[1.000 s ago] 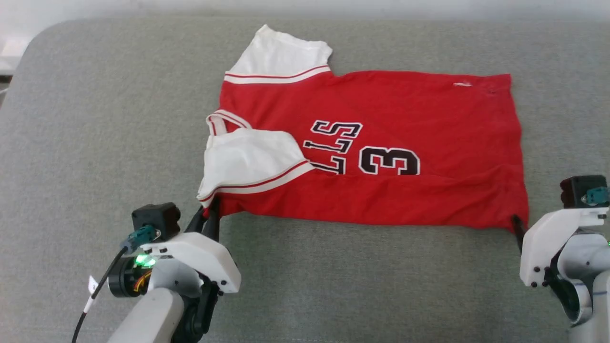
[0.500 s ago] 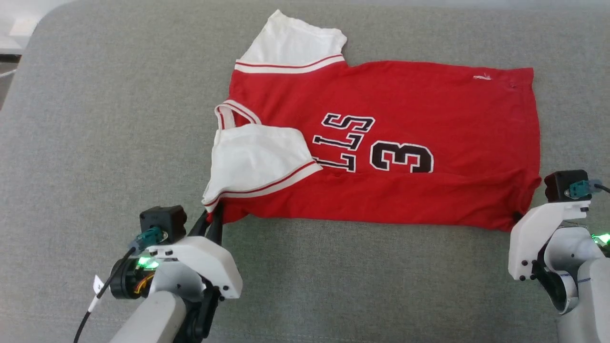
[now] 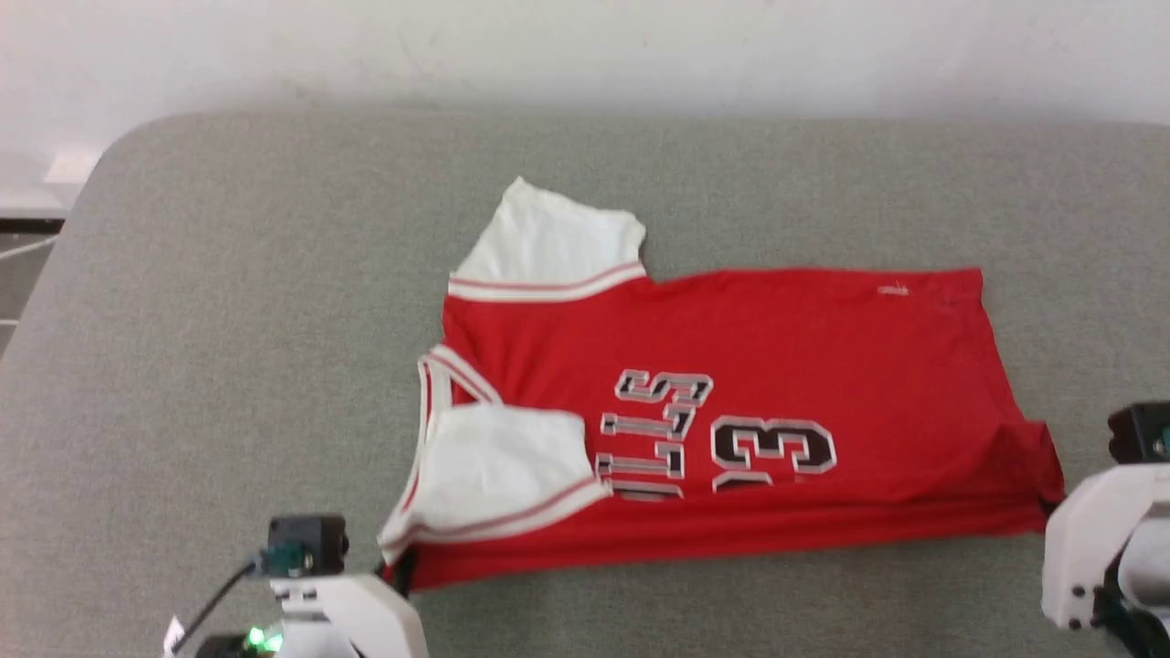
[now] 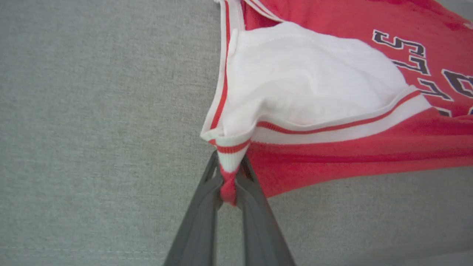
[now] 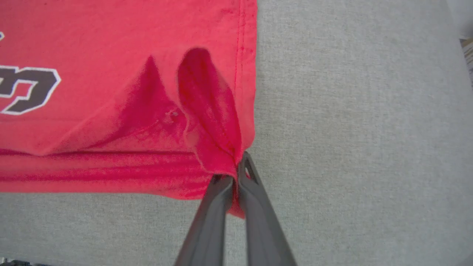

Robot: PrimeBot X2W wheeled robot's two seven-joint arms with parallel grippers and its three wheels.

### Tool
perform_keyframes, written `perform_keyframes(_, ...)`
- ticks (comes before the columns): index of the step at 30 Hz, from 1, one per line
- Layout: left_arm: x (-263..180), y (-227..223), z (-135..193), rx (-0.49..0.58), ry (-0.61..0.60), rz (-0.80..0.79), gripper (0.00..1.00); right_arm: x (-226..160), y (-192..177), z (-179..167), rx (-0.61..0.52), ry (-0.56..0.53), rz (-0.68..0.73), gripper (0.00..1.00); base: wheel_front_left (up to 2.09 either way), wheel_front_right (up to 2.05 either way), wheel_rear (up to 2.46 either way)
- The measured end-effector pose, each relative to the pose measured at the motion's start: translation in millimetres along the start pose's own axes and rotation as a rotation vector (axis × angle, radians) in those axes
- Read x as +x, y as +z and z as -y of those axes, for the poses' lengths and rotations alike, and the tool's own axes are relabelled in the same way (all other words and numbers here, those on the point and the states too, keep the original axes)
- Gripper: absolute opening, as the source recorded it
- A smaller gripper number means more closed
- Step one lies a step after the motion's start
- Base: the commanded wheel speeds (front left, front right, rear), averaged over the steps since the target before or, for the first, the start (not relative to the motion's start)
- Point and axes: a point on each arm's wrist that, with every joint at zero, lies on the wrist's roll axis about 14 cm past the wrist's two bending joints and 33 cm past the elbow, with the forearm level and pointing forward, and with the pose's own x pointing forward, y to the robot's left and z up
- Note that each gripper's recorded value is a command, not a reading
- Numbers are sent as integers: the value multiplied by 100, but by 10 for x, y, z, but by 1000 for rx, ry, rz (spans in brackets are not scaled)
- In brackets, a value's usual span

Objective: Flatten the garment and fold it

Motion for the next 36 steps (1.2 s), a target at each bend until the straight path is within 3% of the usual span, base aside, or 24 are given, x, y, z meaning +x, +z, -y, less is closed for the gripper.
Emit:
perform_keyframes(8, -57, -319, 86, -20, -29, -75, 0, -120, -603, 33, 87, -5, -131, 0, 0, 0, 0)
perform_keyframes(9, -51, -345, 86, -20, -29, -77, 0, -110, -631, 24, 88, -3, -134, 29, 0, 0, 0)
perform_keyframes(10, -45, -360, 86, -17, -31, -73, 25, -100, -640, 5, 89, 5, -129, 100, 0, 0, 0)
perform_keyframes(11, -44, -392, 100, -8, -40, -80, 84, -91, -640, -14, 98, 14, -119, 100, 0, 0, 0)
perform_keyframes(12, -44, -431, 104, -4, -47, -91, 100, -83, -629, -24, 102, 20, -103, 100, 0, 0, 0)
perform_keyframes(17, -33, -278, 136, 4, -70, 1, 100, -103, -260, 74, 79, -6, 74, 100, 0, 0, 0)
perform_keyframes(27, -230, 938, 422, 44, -172, 590, 100, -623, 866, -99, 39, 36, 672, 100, 0, 0, 0)
perform_keyframes(32, -361, 1288, 539, 39, -174, 734, 100, -884, 1050, -98, 39, 22, 872, 100, 0, 0, 0)
perform_keyframes(36, -333, 1346, 599, 70, -187, 757, 100, -879, 992, -136, 48, 17, 890, 100, 0, 0, 0)
